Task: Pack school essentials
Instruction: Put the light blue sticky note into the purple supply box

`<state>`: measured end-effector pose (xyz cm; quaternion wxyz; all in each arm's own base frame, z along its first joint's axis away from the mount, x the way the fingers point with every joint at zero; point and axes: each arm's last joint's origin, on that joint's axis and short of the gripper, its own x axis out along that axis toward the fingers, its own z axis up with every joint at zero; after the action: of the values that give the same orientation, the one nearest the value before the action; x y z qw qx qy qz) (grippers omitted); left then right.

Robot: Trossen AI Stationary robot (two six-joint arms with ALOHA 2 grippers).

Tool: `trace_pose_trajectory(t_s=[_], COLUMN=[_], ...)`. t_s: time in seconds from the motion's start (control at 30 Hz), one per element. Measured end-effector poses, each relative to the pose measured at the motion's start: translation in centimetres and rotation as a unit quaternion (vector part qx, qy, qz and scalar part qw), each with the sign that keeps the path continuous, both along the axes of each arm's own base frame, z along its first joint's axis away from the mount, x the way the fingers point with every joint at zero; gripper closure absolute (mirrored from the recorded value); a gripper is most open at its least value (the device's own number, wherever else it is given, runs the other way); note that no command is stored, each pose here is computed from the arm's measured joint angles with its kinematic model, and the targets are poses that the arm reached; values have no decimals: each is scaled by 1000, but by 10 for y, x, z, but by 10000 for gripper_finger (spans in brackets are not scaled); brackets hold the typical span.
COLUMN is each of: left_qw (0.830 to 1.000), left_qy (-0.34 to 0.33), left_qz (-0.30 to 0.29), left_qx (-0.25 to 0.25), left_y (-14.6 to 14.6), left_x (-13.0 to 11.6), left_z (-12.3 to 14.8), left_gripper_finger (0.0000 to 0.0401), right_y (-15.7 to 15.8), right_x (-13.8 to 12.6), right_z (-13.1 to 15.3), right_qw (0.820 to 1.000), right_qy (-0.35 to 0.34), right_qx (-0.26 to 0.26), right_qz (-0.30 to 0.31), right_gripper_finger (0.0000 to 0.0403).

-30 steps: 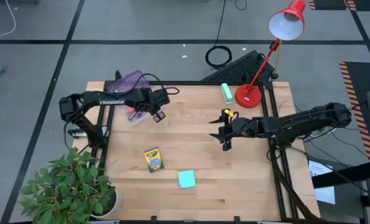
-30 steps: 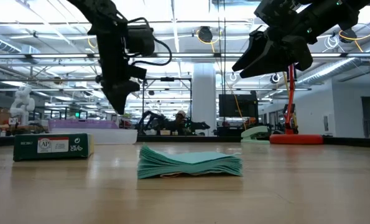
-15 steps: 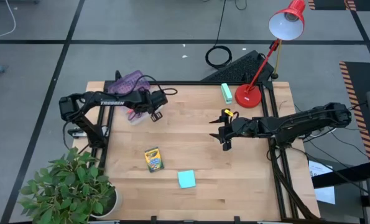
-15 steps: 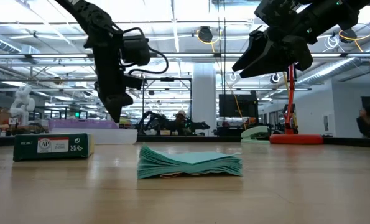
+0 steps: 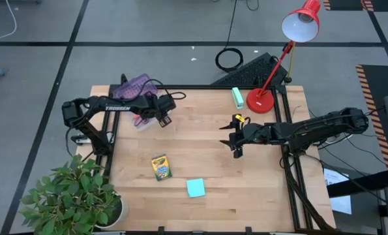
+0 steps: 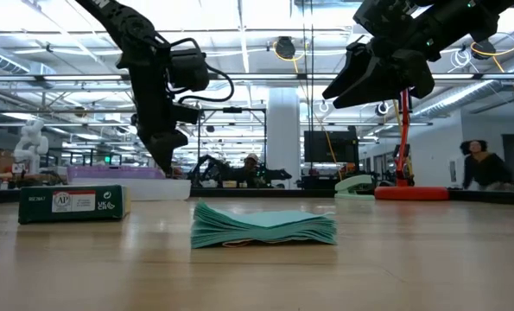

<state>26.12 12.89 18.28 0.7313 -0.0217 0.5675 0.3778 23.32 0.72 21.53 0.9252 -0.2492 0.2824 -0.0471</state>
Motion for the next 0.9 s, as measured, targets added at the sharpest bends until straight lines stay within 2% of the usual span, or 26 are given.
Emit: trace_pose_trajectory(t_s=[0.17,0.27,0.37,0.63,0.8,0.9], left_qw=[999,998,997,986,967,951], left_qy=[-27,-56,-81,-141,-180,-200], left_qz=[25,36,18,-86,-180,-233], left_qx=[0,0,3,13,-7,-36], left_y=[-6,-13,-27,-91,-131,-155], left_x=[6,15,28,57,68,71], left_z=[6,15,27,49,54,55], left_gripper_finger=[175,176,185,228,247,255], right_y=[0,0,0,7,24,39], right_x=[0,0,0,-4,-4,-5], right_z=[0,0,0,-6,-5,-2], right_qw=[1000,1000,1000,993,981,974], right_qy=[0,-1,-5,9,11,4], right_qx=[1,4,19,107,194,220], right_qz=[0,-2,-11,-44,16,53], right_gripper_finger=[151,151,151,151,151,151])
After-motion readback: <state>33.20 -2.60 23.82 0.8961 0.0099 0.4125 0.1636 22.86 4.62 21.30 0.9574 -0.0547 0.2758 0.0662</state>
